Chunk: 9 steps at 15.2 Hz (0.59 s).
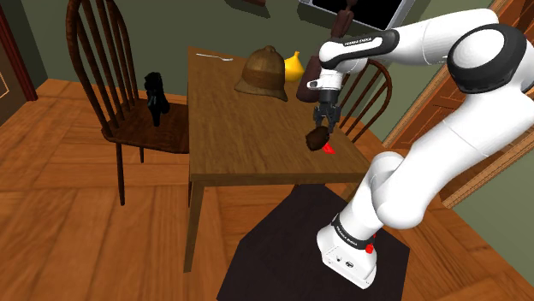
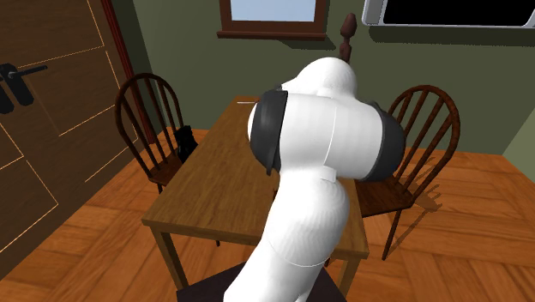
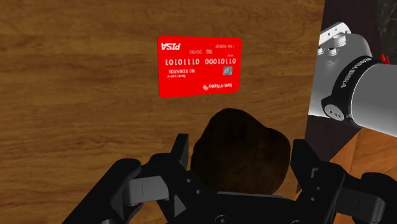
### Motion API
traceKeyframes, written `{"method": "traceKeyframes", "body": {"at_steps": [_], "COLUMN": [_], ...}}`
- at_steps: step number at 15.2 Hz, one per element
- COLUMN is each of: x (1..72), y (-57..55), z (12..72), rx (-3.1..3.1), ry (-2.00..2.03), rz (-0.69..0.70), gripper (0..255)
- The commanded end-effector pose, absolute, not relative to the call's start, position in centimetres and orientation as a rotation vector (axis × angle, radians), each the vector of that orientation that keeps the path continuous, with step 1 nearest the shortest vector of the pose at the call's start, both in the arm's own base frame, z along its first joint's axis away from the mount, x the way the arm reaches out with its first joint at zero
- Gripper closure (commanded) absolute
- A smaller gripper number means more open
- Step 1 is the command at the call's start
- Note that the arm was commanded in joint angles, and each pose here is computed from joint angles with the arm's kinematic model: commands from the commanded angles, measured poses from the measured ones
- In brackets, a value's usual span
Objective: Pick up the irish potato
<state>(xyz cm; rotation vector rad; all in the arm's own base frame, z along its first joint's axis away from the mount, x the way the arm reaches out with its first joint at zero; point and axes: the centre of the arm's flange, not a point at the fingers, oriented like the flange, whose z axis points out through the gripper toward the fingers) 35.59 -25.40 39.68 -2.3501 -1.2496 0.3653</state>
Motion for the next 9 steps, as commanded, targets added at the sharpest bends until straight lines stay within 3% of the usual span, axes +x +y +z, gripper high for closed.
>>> {"method": "traceKeyframes", "body": {"at_steps": [1, 9], "x": [35.5, 35.5], "y": [-25.5, -25.5], "z": [40.8, 44.0], "rx": [-2.35, -2.35], "ry": [-1.249, -1.249], "rz": [0.366, 0.366], "gripper": [255, 255]}}
